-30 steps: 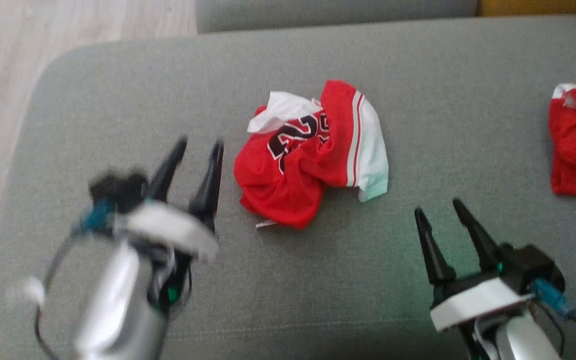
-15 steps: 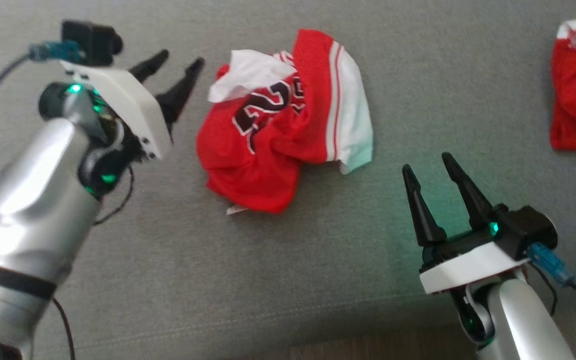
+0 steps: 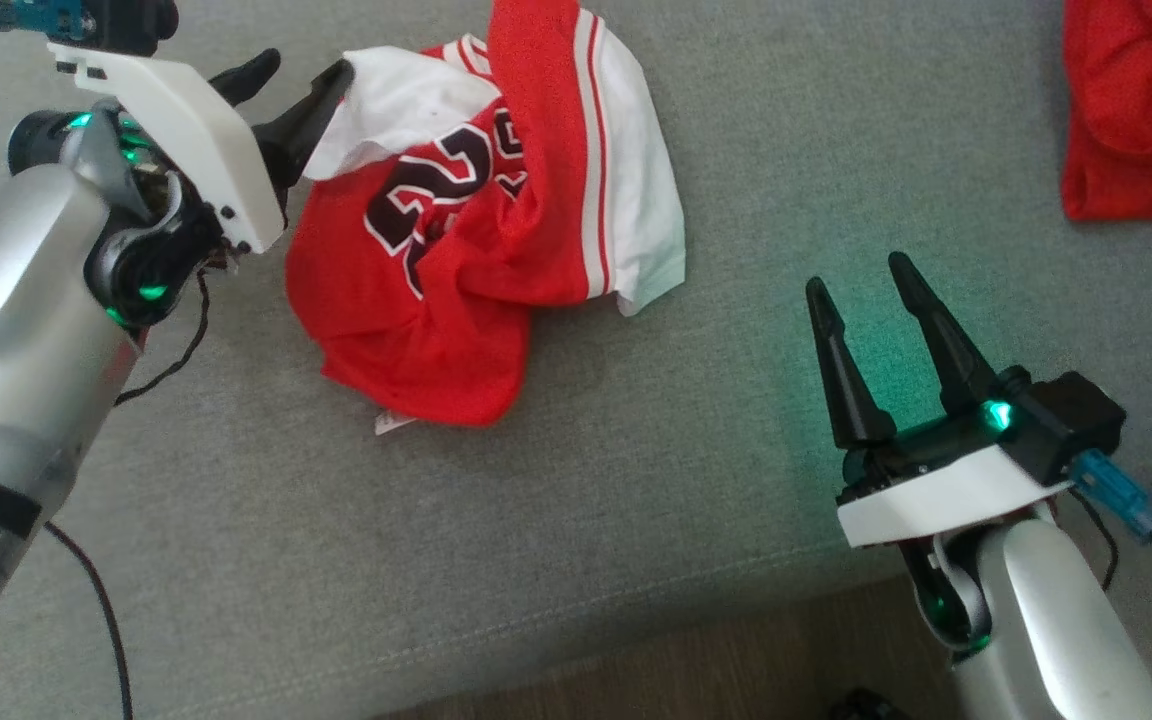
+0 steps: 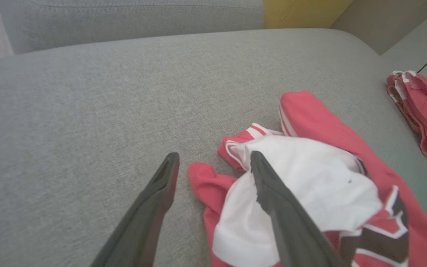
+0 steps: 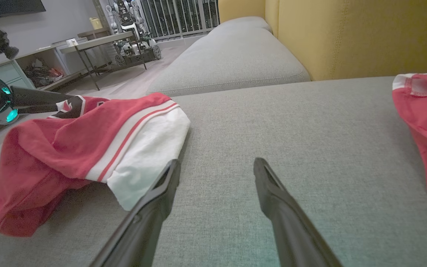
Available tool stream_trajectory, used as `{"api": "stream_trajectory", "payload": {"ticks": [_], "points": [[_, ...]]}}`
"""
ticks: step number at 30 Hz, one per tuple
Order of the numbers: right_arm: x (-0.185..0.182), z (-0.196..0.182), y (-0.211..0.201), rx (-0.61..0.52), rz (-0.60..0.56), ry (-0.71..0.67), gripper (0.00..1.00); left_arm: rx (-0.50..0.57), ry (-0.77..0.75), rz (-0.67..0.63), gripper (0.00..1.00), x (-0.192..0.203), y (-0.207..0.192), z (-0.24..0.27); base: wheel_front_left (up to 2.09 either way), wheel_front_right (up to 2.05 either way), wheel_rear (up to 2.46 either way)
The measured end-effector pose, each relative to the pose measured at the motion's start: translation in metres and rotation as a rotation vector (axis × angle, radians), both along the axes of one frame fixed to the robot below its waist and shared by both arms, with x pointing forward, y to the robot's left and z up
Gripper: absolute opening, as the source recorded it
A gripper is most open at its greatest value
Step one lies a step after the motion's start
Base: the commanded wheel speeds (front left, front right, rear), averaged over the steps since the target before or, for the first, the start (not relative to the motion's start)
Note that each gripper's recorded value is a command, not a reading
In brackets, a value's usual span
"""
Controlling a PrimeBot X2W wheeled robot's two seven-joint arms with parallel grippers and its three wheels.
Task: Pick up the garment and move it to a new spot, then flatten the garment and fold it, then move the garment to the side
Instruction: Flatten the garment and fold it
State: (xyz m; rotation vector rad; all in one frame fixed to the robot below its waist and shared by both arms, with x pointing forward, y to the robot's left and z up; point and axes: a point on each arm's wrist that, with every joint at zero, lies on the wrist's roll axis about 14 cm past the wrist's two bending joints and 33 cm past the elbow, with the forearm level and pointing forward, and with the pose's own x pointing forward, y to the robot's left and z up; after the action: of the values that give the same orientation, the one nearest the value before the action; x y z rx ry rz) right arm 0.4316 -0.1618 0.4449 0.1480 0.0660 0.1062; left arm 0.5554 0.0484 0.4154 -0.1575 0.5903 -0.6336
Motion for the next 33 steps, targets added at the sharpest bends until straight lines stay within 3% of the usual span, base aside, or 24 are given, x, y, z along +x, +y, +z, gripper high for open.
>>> {"api": "stream_trajectory", "payload": {"ticks": [11,12,14,17,20,26,33], "points": [[0.009,-0.012,-0.007,-0.003,-0.017,0.024,1.00,-0.075,0.145,-0.082,1.00,-0.012,-0.029,-0.026,0.00,0.00,0.00],[0.009,-0.012,-0.007,-0.001,-0.019,0.023,1.00,-0.093,0.158,-0.095,0.78,-0.015,-0.034,-0.025,0.00,0.00,0.00],[0.012,-0.010,-0.008,0.000,-0.020,0.016,1.00,-0.124,0.166,-0.126,0.00,-0.021,-0.043,-0.020,0.00,0.00,0.00],[0.012,-0.008,-0.010,0.012,-0.027,0.010,1.00,-0.129,0.130,-0.165,0.00,-0.025,-0.049,-0.010,0.00,0.00,0.00],[0.010,-0.002,-0.011,0.018,-0.034,-0.001,1.00,-0.132,-0.003,-0.163,0.00,-0.012,-0.046,0.013,0.00,0.00,0.00],[0.003,0.018,-0.015,0.028,-0.045,-0.045,1.00,-0.229,-0.302,-0.108,0.00,0.018,-0.050,0.094,0.00,0.00,0.00],[-0.008,0.044,-0.018,0.040,-0.057,-0.105,1.00,-0.314,-0.545,-0.127,0.00,0.021,-0.073,0.193,0.00,0.00,0.00]]}}
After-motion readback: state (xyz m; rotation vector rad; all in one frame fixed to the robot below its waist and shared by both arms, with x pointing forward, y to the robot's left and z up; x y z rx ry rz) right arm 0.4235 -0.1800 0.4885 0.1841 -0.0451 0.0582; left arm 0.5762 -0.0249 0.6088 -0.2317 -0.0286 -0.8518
